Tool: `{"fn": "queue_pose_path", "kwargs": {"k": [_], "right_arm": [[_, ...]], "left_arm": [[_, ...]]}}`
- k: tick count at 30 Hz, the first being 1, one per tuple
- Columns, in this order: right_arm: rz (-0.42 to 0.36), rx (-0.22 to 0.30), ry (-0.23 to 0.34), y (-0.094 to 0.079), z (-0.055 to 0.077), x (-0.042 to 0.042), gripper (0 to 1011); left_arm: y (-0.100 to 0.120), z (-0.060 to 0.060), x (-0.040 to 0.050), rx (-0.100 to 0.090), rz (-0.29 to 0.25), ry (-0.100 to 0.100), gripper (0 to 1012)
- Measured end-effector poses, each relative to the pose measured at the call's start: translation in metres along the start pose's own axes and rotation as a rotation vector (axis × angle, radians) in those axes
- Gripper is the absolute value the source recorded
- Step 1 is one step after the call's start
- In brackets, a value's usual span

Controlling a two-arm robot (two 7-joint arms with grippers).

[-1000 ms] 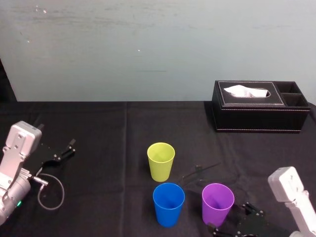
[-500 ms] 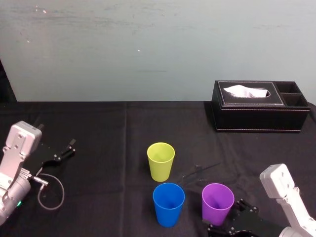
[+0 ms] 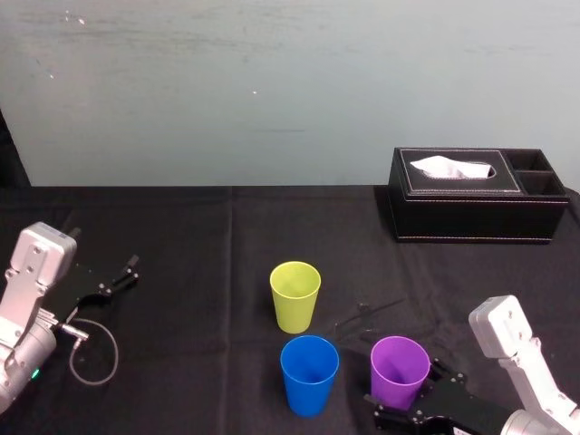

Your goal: Stack the three plastic cups sequentially using one hand.

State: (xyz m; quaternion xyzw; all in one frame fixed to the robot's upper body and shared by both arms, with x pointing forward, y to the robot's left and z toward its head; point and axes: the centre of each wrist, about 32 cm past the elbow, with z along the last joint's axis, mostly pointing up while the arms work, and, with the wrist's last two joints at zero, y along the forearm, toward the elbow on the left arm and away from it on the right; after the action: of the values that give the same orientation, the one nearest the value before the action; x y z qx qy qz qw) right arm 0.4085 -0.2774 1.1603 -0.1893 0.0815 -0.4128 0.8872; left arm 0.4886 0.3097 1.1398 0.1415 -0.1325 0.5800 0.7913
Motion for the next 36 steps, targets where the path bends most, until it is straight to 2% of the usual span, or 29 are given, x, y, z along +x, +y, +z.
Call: {"fn": "queue_pose_path", "kwargs": {"k": [14, 25, 36], "right_arm": [[0.001, 0.002, 0.001, 0.0007, -0.0001, 0.0003, 996], [0.0, 0.002, 0.001, 0.0003, 0.0, 0.0004, 731], [-0.002, 0.003, 0.0, -0.0001, 0.0001, 0.0008, 715]], "left_arm": [[0.0, 0.0, 0.0, 0.0, 0.0, 0.0, 1000], [0.0, 0.0, 0.0, 0.0, 0.0, 0.0, 1000], [0.0, 0.0, 0.0, 0.0, 0.0, 0.0, 1000]]}}
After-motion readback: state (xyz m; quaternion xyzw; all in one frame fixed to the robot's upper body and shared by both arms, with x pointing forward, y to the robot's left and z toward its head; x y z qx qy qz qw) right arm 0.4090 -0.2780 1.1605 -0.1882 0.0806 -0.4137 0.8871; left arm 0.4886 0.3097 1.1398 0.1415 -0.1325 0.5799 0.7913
